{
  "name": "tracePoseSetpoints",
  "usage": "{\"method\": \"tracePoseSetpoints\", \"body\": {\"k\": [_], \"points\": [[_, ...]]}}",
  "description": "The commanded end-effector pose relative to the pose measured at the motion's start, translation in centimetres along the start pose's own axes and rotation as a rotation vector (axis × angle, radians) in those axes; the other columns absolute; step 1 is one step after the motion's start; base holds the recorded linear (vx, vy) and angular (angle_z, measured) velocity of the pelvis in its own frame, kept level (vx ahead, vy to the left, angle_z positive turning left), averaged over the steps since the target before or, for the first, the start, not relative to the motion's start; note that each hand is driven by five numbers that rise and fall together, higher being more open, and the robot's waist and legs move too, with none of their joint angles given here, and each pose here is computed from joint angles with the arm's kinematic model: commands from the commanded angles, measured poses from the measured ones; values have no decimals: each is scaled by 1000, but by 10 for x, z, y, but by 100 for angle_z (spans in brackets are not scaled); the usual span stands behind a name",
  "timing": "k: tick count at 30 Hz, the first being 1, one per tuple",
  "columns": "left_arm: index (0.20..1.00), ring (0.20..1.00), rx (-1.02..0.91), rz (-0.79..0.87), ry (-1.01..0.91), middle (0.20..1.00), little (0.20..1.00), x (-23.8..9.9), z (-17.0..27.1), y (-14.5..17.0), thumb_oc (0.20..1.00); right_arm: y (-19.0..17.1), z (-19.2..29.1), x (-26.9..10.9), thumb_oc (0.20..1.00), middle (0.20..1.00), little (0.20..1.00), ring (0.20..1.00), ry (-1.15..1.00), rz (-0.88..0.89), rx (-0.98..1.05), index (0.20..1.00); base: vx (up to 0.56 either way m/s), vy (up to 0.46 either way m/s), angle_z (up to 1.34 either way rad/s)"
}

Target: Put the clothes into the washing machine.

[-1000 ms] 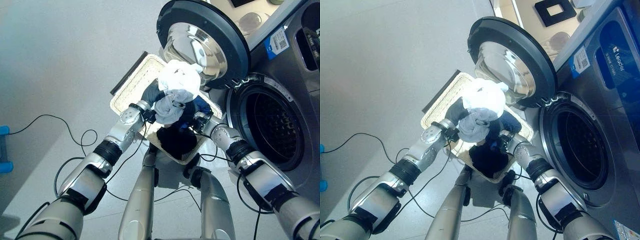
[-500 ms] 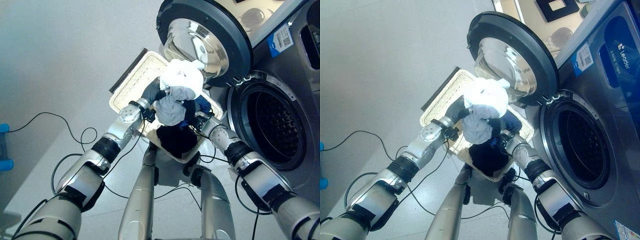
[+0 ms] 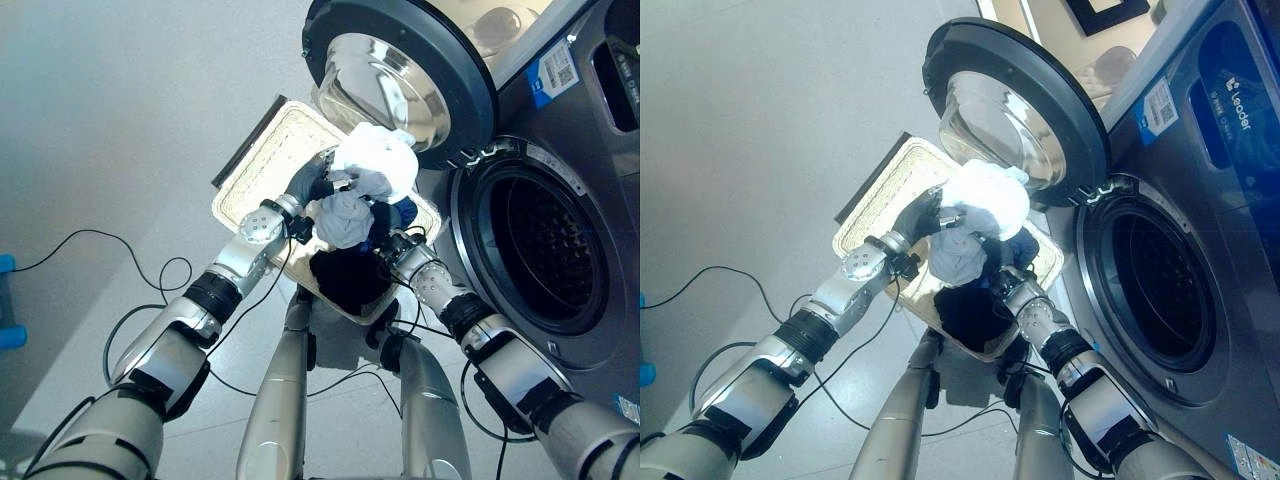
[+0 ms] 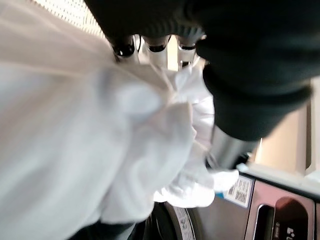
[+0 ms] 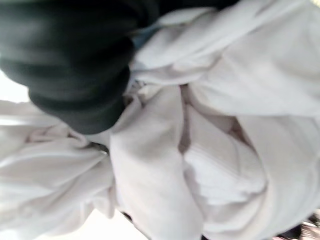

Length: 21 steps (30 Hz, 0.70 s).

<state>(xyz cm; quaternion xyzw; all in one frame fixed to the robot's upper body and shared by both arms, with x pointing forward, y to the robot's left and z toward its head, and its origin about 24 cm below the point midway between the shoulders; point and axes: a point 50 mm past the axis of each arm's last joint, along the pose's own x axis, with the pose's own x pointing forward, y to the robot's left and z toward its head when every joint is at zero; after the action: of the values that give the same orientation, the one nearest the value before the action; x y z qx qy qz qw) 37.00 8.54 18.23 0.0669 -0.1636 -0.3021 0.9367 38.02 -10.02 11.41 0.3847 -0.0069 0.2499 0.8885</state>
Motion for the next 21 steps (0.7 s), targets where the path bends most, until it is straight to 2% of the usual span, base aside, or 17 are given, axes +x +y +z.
{"method": "tracePoseSetpoints", "body": {"k": [1,11,21], "points": [[1000,1000,-8,-68,-58,1000,1000,3,0,-32,1000,26,48,15,200,200,200,200,-261,94,66,200,-16,57,-11],[1000,1000,-6,62,-41,1000,1000,-5,-10,-19,1000,-10,52,-4,200,200,200,200,-366,-42,152,200,-4,70,-24],[1000,1000,-27,177,-56,1000,1000,-12,-14,-5,1000,-49,67,-34,200,200,200,200,-576,-208,271,200,6,44,-12]]}}
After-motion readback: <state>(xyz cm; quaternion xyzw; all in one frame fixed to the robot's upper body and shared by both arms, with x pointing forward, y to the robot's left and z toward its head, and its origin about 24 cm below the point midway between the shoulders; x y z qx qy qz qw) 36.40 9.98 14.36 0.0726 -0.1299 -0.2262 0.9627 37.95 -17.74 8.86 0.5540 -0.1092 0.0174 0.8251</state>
